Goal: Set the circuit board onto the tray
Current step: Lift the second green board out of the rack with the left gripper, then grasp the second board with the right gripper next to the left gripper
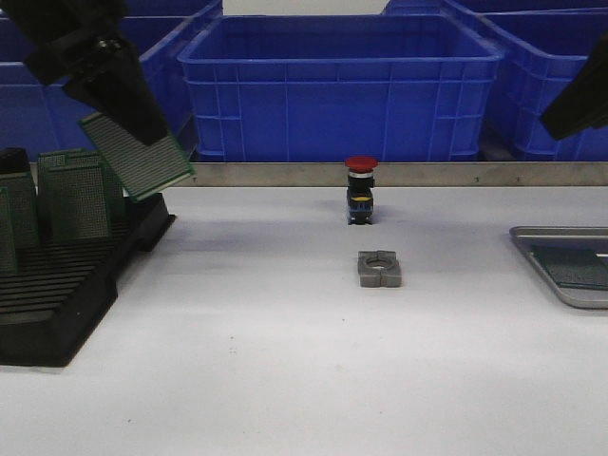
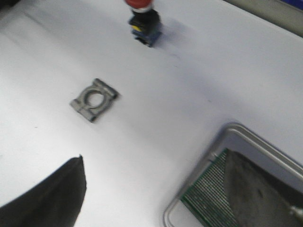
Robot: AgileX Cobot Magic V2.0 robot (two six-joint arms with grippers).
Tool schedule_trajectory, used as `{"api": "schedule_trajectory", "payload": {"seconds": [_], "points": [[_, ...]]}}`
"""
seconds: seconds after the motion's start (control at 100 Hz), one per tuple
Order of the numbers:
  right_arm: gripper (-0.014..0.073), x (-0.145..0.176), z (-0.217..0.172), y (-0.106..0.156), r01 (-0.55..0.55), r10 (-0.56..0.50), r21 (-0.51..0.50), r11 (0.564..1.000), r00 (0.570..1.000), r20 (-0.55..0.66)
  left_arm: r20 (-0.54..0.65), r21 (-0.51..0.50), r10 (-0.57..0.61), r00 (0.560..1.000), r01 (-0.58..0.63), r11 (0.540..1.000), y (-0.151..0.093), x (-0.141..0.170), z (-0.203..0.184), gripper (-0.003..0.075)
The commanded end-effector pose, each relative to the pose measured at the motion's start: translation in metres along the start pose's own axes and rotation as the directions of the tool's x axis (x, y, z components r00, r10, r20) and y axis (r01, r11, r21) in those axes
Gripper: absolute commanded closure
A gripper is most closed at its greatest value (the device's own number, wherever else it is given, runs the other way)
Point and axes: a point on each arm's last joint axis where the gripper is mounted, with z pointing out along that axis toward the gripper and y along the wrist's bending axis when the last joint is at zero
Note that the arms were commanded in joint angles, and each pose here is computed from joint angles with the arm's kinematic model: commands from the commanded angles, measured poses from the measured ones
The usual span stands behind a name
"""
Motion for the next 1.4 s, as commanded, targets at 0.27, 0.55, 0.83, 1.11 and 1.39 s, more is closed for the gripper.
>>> {"api": "schedule_trajectory", "payload": {"seconds": [0.27,0.55,0.83,1.11,1.39], "points": [[-0.0016,-0.041,0.013,0.076,0.286,-0.273,-0.191,0.939,0.958,0.093,0.2,0.122,0.107,0.974,-0.133,0.984,-0.051,-0.079,0.001,0.0741],[-0.0016,-0.048,0.039,0.124,0.416,-0.398,-0.293,0.861,0.909,0.119,0.279,0.176,0.116,0.953,-0.17,0.97,-0.07,-0.103,0.009,0.0741],[-0.0013,-0.051,0.072,0.146,0.315,-0.284,-0.334,0.889,0.949,0.14,0.297,0.187,0.107,0.949,-0.168,0.968,-0.072,-0.106,0.011,0.0741],[0.0344,-0.053,0.079,0.146,0.232,-0.19,-0.358,0.904,0.97,0.149,0.298,0.187,0.106,0.949,-0.167,0.968,-0.072,-0.106,0.01,0.0741],[0.0661,-0.052,0.08,0.146,0.23,-0.189,-0.363,0.903,0.971,0.147,0.298,0.187,0.106,0.949,-0.167,0.968,-0.072,-0.106,0.01,0.0739]]}}
